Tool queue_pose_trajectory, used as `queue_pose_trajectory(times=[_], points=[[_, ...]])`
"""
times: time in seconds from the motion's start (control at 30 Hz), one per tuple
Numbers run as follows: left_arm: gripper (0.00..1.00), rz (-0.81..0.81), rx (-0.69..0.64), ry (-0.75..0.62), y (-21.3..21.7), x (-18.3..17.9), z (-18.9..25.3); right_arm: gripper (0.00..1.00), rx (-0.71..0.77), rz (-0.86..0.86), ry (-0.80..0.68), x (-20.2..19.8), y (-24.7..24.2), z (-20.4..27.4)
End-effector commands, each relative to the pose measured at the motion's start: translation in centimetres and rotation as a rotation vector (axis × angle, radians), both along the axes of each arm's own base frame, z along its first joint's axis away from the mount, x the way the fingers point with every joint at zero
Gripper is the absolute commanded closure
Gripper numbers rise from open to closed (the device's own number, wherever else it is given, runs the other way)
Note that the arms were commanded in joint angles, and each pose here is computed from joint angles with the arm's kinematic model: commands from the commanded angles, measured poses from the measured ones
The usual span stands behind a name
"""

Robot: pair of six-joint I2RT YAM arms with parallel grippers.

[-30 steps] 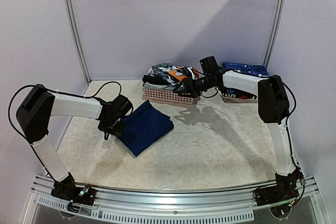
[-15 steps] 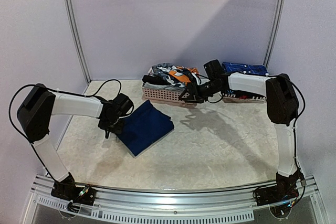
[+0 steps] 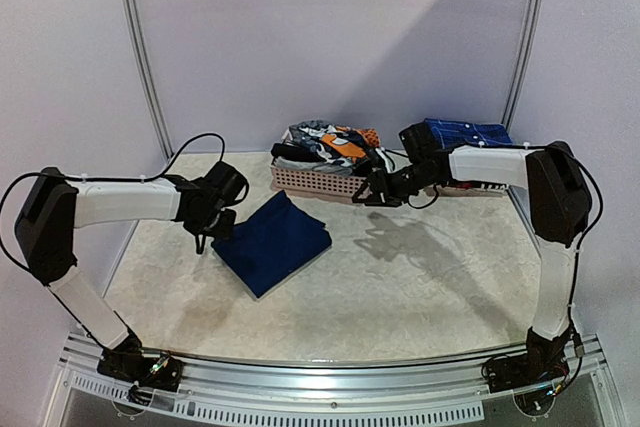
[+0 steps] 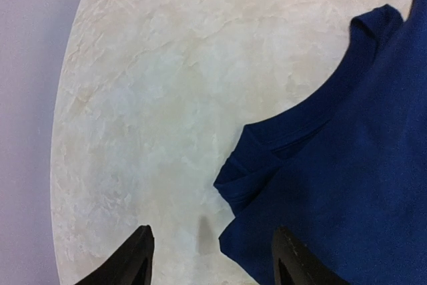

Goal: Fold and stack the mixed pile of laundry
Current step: Move the square folded T-shirt to the center of the board.

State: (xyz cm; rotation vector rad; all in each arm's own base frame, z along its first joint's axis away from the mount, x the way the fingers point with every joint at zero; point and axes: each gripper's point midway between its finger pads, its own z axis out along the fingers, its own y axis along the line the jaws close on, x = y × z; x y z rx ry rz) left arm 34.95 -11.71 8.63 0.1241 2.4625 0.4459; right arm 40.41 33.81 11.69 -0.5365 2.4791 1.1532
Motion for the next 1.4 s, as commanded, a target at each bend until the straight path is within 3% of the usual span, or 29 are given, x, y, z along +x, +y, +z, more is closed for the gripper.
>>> queue_pose_trajectory(times=[0.0, 0.27, 0.9, 1.23, 1.37], points=[[0.38, -0.097, -0.104, -0.083, -2.9, 1.9, 2.2, 0.45, -0.023, -0.045, -0.091, 0.2, -1.1, 0.9], [0.43, -0.208, -0.142, -0.212, -4.2, 3.5, 2.6, 0.45, -0.007, -0.156, -0.138, -1.9, -3.6, -0.6], [0.35, -0.331, -0.190, -0.081, -5.6, 4.5, -0.8, 0.44, 0.009, -0.227, -0.196, -3.9, -5.8, -0.8], [0.36, -0.368, -0.188, -0.006, -6.0, 6.1, -2.5, 0.44, -0.006, -0.219, -0.197, -4.1, -5.9, -1.2], [0.41, -0.400, -0.230, 0.036, -7.1, 6.2, -3.0, 0.44, -0.007, -0.215, -0.190, -4.2, -5.9, -1.3]])
